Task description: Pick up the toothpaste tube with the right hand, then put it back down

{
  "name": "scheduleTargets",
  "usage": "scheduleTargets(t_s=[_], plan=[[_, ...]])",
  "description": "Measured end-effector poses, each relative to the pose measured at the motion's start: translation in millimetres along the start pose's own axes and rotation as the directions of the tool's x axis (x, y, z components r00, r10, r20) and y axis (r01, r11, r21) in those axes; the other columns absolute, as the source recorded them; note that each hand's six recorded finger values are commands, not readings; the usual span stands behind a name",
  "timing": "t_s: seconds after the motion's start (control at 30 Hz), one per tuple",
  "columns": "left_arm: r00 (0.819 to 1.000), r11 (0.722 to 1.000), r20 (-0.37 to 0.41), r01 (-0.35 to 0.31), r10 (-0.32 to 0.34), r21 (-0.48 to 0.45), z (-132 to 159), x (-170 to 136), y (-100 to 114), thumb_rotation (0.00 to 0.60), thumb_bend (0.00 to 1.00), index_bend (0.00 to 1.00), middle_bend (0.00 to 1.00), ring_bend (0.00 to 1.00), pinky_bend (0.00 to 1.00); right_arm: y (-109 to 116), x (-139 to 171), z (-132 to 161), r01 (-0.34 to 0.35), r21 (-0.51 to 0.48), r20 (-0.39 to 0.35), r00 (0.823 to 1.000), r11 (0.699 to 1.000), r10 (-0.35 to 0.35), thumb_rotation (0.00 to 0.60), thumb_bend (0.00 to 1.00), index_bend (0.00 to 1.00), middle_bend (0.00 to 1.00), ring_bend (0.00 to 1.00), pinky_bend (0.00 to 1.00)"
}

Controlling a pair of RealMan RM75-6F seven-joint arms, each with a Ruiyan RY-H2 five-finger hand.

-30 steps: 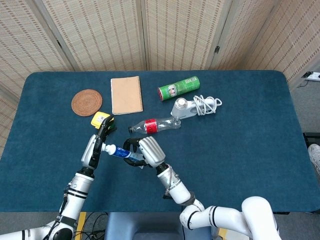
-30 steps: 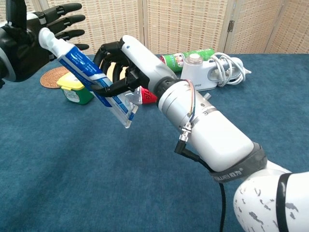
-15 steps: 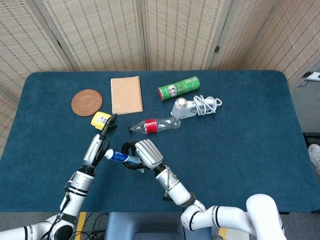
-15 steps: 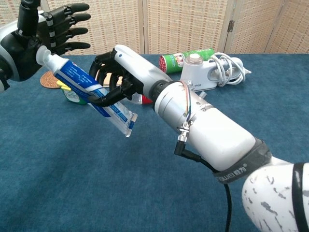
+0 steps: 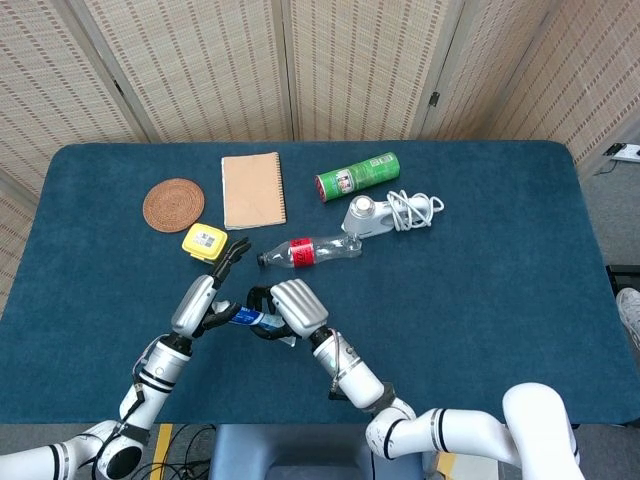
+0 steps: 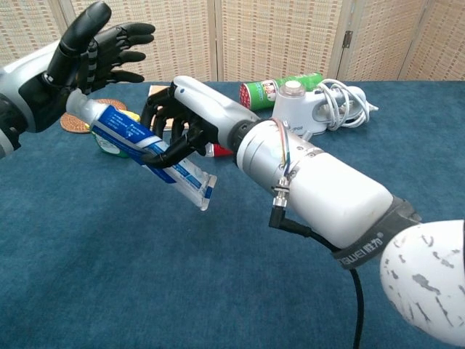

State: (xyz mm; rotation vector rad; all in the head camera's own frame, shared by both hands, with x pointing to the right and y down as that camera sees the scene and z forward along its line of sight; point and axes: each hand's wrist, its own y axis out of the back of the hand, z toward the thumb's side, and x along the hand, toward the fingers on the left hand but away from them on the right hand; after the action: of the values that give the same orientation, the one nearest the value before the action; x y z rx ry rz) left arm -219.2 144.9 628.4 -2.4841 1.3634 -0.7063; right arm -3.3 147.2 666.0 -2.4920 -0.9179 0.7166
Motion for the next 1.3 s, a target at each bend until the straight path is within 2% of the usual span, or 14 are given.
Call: scheduleTargets(t_s=[0.27,0.5,0.73,1.3], plan=[[1.0,0.999,0.012,0.025,-0.025,0.045,-1,0,-4,0.042,0.04,0.0,0.0,0.0,0.15,0,0,3,-0.009,0.005,-0.002,1.0,1.0,0.009,0.6,0.62,0.67,0.67,0.6,0.75],[0.998,0.992,0.031,0.041,-0.045,0.119,-1,0,-6,0.023,0.03,0.0,0.0,0.0,0.15,-1,0,3,-0.016,0.004,0.009,1.0,1.0,0.016,0.6,0.62,0.67,0.67,0.6,0.75],[0.996,0.977,0.05,0.067,-0.079,0.202,-3,-2,-10,0.017,0.03,0.0,0.0,0.0,0.15,0,0,4,-0.027,0.003,0.017,1.0,1.0,0.027,0.6,0.62,0.67,0.67,0.6,0.75],[0.993,0.943,0.044,0.086,-0.106,0.323,-13,-2,-11,0.015,0.03,0.0,0.0,0.0,0.15,-3,0,1,-0.042,0.005,0.037,0.998,0.999,0.042,0.6,0.62,0.67,0.68,0.61,0.75]])
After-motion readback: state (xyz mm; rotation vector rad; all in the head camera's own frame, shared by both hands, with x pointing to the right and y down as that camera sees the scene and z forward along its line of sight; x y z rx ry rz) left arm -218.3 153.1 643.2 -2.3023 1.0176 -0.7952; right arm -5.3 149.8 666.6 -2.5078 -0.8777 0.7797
